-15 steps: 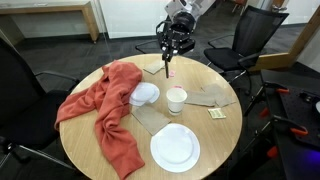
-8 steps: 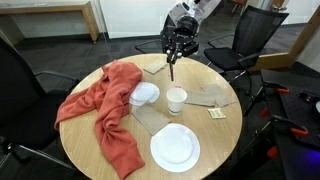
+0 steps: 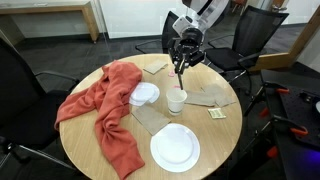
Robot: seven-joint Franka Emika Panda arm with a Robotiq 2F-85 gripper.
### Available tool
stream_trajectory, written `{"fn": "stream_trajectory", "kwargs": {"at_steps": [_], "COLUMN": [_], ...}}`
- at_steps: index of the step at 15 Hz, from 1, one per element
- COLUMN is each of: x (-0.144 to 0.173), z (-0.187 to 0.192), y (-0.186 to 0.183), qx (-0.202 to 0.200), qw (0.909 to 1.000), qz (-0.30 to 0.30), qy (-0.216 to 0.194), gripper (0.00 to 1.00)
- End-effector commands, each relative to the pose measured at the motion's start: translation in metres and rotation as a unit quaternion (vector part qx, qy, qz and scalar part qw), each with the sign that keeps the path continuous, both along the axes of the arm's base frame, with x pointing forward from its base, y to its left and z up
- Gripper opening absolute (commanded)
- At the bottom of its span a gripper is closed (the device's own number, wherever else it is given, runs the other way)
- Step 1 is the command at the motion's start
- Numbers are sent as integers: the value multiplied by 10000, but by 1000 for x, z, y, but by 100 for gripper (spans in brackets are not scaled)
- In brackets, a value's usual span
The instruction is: Pick the pen on the table and put it in the cup
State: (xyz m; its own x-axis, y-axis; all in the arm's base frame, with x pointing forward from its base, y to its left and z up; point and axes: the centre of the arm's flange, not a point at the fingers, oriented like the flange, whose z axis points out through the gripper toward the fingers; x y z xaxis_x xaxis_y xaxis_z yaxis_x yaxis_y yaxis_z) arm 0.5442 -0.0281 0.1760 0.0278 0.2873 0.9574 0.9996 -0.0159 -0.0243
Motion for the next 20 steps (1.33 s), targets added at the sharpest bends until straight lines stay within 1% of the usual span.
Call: {"fn": "stream_trajectory", "kwargs": {"at_steps": [1, 5, 10, 13, 20], "x": [-5, -3, -3, -5, -10], "z": [0, -8, -17, -22, -40], "y": [1, 2, 1, -2, -12], "qx": [111, 84, 115, 141, 41], "qw": [9999, 9999, 9998, 9996, 9989], "qz": [-68, -89, -189, -255, -451], "qy": [81, 78, -32, -11, 131], "gripper": [4, 4, 4, 4, 4]}}
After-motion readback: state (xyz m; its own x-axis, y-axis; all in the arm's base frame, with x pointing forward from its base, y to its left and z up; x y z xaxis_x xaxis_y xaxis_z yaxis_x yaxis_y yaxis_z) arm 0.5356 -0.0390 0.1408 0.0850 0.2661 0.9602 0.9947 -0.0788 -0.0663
